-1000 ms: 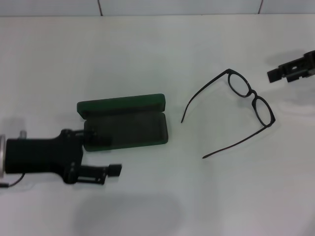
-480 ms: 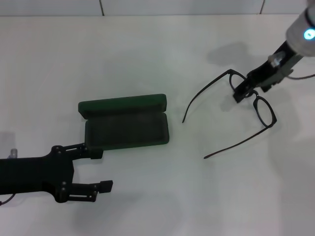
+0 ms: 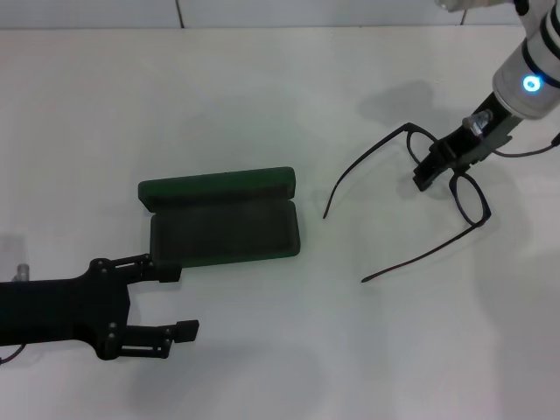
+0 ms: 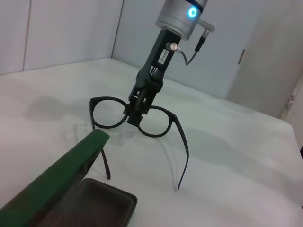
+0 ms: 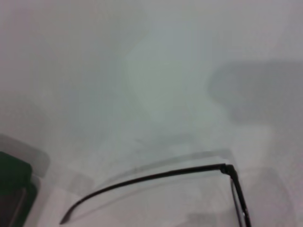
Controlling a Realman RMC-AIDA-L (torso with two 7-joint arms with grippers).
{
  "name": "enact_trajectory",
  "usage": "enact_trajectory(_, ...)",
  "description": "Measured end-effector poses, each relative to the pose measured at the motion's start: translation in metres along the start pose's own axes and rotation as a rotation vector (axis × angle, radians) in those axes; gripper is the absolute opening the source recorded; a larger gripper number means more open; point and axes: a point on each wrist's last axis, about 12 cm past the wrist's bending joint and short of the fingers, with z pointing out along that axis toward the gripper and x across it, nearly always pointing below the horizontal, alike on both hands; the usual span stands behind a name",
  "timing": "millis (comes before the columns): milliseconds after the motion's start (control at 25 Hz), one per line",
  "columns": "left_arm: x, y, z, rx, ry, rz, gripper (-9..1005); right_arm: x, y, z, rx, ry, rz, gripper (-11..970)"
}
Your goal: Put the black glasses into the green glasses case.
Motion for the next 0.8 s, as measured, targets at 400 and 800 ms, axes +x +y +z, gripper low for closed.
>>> enact_trajectory(400,-0.002,0.001,0.002,0.003,-0.001,0.006,872,0.006,-0.005,0.004,0.005,0.001,0.015,456)
enact_trajectory(800,-0.002,0.001,0.002,0.002,-0.003,0.006,862,0.006,-0.013,-0.001,0.029,-0.007,0.014,135)
